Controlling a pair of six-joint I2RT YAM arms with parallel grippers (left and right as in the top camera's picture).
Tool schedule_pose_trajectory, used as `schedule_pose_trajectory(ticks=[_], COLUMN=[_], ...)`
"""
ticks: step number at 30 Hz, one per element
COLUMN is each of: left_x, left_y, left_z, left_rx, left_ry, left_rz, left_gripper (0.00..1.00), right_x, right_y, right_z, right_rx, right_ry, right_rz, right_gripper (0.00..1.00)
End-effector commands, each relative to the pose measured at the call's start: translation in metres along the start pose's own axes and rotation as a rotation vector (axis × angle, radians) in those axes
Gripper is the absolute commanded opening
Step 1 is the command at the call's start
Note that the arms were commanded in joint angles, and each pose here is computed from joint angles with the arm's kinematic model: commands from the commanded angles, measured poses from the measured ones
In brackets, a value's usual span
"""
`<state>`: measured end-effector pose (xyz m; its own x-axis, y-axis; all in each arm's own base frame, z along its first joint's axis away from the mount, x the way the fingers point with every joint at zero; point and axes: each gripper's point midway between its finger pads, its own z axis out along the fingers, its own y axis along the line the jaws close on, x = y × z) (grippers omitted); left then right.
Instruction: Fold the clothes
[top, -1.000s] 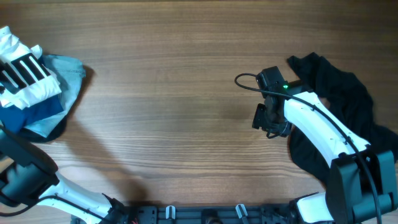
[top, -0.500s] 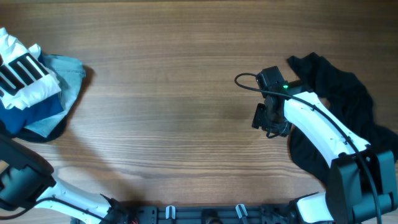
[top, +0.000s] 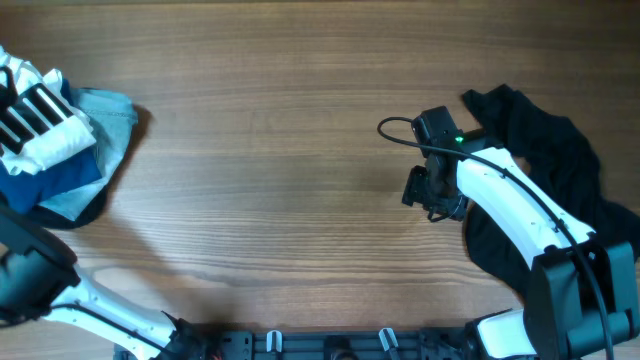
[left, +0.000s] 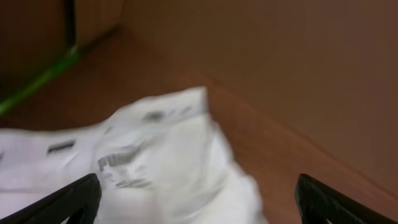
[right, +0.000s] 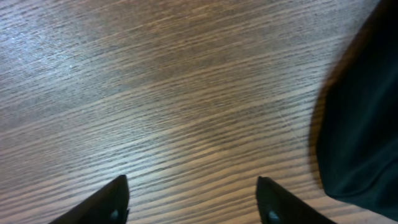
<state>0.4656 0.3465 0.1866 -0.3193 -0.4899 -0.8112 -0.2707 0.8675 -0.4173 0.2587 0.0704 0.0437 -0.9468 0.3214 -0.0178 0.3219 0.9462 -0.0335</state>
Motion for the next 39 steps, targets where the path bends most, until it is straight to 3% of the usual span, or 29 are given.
schedule_pose_trajectory(ticks=[1,4,6,9,10,13,17,21,24,27,31,33,36,39], left_x=[-0.068,-0.032,0.017,0.108,0.144,0.208,0.258,0.271,0.254,0.233,0.193,0.191,0.197,0.198], left_y=[-0.098,-0.17,-0.212,-0.267,-0.29,-0.328,-0.314,-0.286,-0.251,-0.269,-0.306,-0.309,-0.301,-0.296], left_z=[-0.048,-0.036,-0.02,-0.008,-0.012,-0.04,-0.09,-0.132,-0.15,-0.161,-0.196,-0.219,-0.243,-0.264], left_rx=[0.118,0.216,0.251,0.158,0.136,0.148,0.037,-0.078,-0.347,-0.281,-0.089,-0.015,0.066,0.086], left_ry=[-0.124,0.009,0.171,0.438,0.536,0.745,1.015,1.201,1.161,1.053,0.677,0.496,0.33,0.287], left_rz=[0.137,0.14,0.113,0.162,0.209,0.277,0.297,0.237,0.206,0.231,0.302,0.329,0.31,0.306], left_gripper=[1.0,1.0,1.0,1.0,1.0,1.0,1.0,1.0,1.0,1.0,1.0,1.0,1.0,1.0], right_x=[-0.007,-0.014,-0.026,-0.053,-0.061,-0.085,-0.096,-0.072,-0.051,-0.039,-0.018,-0.006,0.005,0.004], right_y=[0.009,0.041,0.056,0.075,0.08,0.086,0.048,0.028,0.006,-0.008,-0.012,-0.028,-0.039,-0.038], right_z=[-0.007,-0.012,-0.016,-0.026,-0.03,-0.045,-0.072,-0.099,-0.121,-0.138,-0.169,-0.177,-0.174,-0.17], right_rx=[-0.049,-0.212,-0.283,-0.358,-0.379,-0.406,-0.338,-0.327,-0.285,-0.274,-0.314,-0.319,-0.345,-0.335], right_ry=[-0.025,-0.042,-0.087,-0.205,-0.242,-0.356,-0.306,-0.274,-0.297,-0.396,-0.703,-0.838,-0.861,-0.846], right_rz=[0.014,-0.075,-0.081,-0.086,-0.099,-0.229,-0.217,-0.153,-0.126,-0.095,-0.148,-0.078,-0.022,-0.025], right_gripper=[0.84,1.0,1.0,1.0,1.0,1.0,1.0,1.0,0.99,1.0,1.0,1.0,1.0,1.0])
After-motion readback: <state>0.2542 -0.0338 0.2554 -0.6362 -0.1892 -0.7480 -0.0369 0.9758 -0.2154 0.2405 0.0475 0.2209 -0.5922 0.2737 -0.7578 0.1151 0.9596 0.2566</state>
